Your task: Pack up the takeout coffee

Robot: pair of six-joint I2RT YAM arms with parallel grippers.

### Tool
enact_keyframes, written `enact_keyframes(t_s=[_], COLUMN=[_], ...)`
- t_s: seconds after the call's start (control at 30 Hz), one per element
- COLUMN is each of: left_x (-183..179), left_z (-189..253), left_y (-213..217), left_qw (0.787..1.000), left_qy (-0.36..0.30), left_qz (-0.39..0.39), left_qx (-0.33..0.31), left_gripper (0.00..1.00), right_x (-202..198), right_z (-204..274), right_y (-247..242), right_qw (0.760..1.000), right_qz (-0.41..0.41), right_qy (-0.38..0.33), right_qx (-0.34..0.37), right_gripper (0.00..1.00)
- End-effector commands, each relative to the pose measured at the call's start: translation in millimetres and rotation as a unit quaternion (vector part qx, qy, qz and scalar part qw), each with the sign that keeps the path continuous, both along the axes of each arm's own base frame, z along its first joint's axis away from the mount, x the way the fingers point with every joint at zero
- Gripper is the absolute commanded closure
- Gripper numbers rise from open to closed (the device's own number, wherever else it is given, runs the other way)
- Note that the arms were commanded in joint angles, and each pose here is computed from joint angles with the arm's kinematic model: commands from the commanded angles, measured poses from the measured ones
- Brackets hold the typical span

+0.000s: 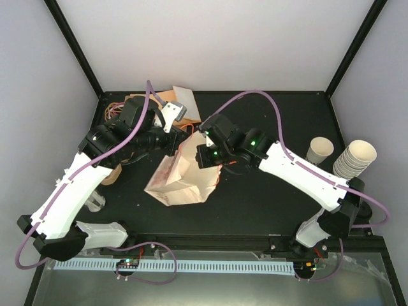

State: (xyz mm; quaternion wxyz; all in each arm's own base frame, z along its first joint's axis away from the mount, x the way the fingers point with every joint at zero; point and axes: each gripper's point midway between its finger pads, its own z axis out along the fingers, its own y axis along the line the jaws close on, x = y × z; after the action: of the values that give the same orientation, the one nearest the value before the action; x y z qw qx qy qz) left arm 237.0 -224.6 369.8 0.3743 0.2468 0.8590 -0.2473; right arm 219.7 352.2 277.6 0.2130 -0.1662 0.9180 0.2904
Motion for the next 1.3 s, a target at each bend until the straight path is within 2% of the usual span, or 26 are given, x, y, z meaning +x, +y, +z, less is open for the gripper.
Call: enact_keyframes(t_s=[0.0,0.23,0.5,0.8,0.9,1.03,1.17,1.27], left_x=[-2,-1,2,3,1,-8,-16,-17], left_z=[17,25,38,48,47,42,36,31], left_y=[-6,-3,2,20,18,0,-20,-35], left_qw=[0.999,0.999,0.998,0.996,0.997,0.998,0.996,0.995], left_qy=[-0.017,-0.033,-0.054,-0.078,-0.074,-0.053,-0.027,-0.015], left_qz=[-0.009,-0.002,0.005,0.032,0.024,-0.03,-0.077,-0.094], left_qx=[-0.031,-0.037,-0.027,0.002,0.002,-0.015,-0.027,-0.028], left_gripper=[0.98,0.98,0.98,0.98,0.99,0.99,0.99,0.99], right_x=[4,7,2,8,8,-10,-25,-20], right_z=[-6,-64,-111,-130,-124,-101,-77,-68], right_y=[-2,-32,-72,-113,-99,-59,-34,-25], right_qw=[0.999,0.993,0.98,0.961,0.971,0.987,0.979,0.974], right_qz=[-0.042,-0.08,-0.104,-0.127,-0.066,0.064,0.149,0.16], right_qy=[0.012,0.028,0.021,-0.03,-0.057,-0.09,-0.132,-0.16], right_qx=[0.02,-0.085,-0.169,-0.245,-0.221,-0.12,-0.046,-0.031], right_gripper=[0.99,0.99,0.99,0.99,0.99,0.99,0.99,0.99])
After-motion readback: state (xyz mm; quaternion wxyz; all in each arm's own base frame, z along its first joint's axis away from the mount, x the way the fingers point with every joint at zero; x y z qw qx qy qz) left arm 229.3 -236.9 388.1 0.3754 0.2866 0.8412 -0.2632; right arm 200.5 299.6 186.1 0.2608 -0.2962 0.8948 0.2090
